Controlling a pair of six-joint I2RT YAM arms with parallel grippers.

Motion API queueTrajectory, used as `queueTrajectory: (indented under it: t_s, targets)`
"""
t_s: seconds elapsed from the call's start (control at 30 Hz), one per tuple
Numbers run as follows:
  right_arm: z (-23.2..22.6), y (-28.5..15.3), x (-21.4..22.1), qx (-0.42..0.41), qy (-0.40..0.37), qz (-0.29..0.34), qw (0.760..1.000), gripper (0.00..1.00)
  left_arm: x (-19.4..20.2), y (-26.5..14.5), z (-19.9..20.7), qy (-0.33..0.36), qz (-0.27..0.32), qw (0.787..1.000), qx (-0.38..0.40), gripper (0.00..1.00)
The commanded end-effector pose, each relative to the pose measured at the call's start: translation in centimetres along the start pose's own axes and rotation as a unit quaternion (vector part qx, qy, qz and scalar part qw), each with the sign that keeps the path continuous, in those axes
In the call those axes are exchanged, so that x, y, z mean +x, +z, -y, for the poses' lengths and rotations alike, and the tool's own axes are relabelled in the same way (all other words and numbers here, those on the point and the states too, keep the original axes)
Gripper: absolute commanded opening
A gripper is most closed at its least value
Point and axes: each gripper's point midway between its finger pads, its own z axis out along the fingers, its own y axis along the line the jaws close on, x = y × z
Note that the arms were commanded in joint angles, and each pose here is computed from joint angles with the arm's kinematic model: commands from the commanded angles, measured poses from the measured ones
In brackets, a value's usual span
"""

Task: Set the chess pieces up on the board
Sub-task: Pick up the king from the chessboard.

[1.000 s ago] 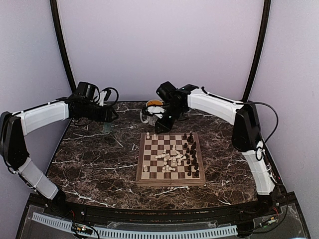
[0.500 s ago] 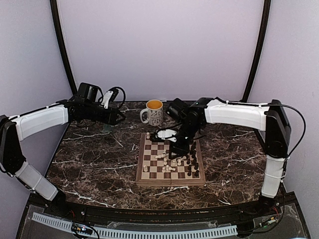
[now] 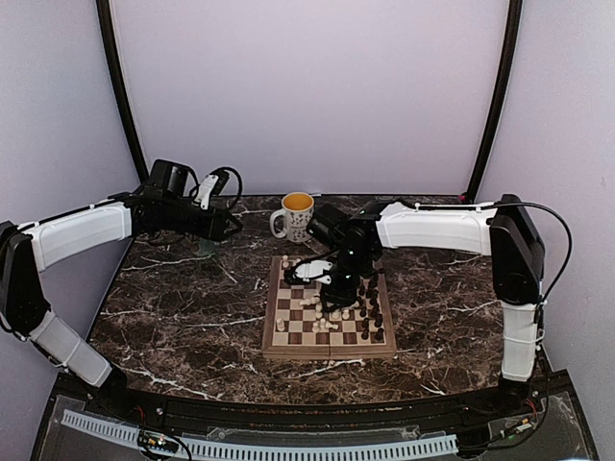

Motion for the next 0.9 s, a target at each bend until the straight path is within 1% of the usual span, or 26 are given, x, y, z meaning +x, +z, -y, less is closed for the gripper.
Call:
queueTrajectory:
  t_s: [0.0,0.27,0.4,0.5,0.63,0.77,0.87]
  targets:
    - [0.3,-0.5,0.2,0.011,0.004,-0.005,1.000,0.36,0.2,0.3,0.3,0.004,0.001,1.000,0.014,0.49]
    - [-0.6,-0.9,1.3,-0.001,0.005,-0.015,1.000,0.36,0.3,0.4,0.2,0.003,-0.003,1.000,0.014,0.49]
    - [-0.9,-1.2,1.4,-0.007,0.003,-0.015,1.000,0.38,0.4,0.5,0.2,0.003,-0.004,1.000,0.015,0.49]
    - [-0.9,-1.3,1.6,-0.003,0.003,-0.017,1.000,0.37,0.5,0.6,0.2,0.001,-0.005,1.000,0.016,0.49]
    - [-0.9,-1.4,1.9,-0.002,0.005,-0.021,1.000,0.28,0.5,0.7,0.2,0.000,-0.007,1.000,0.017,0.49]
    - [-1.1,-1.8,1.9,-0.003,0.006,-0.022,1.000,0.15,0.6,0.8,0.1,-0.001,-0.009,1.000,0.017,0.49]
    - [-1.3,-2.4,1.5,-0.008,0.005,-0.011,1.000,0.08,0.7,0.9,0.1,-0.002,-0.012,1.000,0.017,0.49]
